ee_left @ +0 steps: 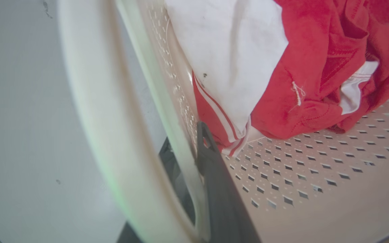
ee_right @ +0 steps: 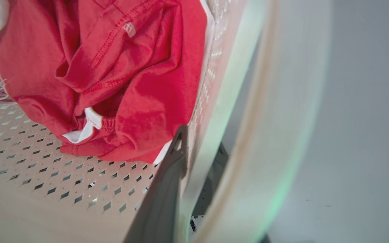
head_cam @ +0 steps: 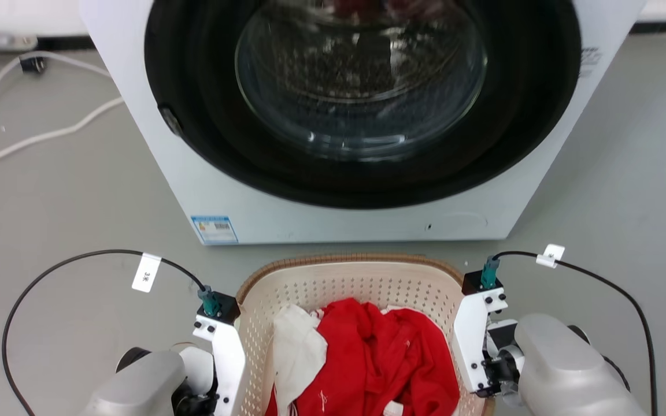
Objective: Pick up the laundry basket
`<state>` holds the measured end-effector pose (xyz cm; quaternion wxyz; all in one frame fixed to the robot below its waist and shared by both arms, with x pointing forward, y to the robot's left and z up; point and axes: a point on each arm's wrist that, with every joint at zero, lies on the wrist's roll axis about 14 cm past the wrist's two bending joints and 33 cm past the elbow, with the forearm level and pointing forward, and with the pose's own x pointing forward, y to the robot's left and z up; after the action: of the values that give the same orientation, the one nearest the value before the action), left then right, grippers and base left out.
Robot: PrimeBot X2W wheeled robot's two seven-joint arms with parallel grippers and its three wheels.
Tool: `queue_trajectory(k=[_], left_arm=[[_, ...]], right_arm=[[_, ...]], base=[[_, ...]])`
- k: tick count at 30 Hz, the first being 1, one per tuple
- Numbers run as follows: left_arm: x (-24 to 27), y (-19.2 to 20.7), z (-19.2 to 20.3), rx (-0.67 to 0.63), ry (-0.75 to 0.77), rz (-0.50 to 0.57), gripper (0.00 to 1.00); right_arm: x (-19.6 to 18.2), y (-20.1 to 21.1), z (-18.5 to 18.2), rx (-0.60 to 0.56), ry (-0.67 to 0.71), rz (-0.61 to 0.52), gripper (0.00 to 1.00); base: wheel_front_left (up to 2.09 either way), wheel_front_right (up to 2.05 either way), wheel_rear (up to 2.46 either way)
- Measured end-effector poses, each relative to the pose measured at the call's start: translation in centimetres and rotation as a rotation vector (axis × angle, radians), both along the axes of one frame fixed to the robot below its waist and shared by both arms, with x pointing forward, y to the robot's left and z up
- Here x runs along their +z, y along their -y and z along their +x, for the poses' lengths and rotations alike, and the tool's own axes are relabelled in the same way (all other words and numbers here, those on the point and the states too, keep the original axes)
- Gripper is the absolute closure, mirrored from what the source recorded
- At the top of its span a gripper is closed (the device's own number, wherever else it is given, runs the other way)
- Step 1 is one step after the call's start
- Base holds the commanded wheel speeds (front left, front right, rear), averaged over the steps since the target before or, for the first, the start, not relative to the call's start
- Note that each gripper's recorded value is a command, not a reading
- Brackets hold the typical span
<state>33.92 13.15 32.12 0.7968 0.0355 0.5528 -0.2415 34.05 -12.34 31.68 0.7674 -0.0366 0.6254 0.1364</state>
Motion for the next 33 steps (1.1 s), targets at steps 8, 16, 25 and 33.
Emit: queue_trajectory(k=[8, 16, 25, 33], left_arm=[[2.1, 0.5, -1.6, -0.009, 0.005, -0.007, 1.00], [2.6, 0.6, -1.9, -0.016, 0.001, -0.009, 1.00], [2.5, 0.5, -1.9, -0.013, 0.017, -0.002, 1.00], [2.5, 0.5, -1.8, -0.007, 0.026, -0.004, 1.00]], right_arm=[[1.9, 0.3, -1.8, 0.009, 0.025, -0.015, 1.00], [2.4, 0.4, -2.4, -0.005, 0.018, -0.006, 1.00], [2.5, 0.5, -2.2, -0.009, 0.028, -0.006, 1.00], [2.8, 0.4, -1.6, -0.007, 0.050, -0.004, 1.00]], base=[[0.00, 0.00, 0.00], [0.00, 0.00, 0.00], [0.00, 0.00, 0.00], [0.00, 0.00, 0.00]])
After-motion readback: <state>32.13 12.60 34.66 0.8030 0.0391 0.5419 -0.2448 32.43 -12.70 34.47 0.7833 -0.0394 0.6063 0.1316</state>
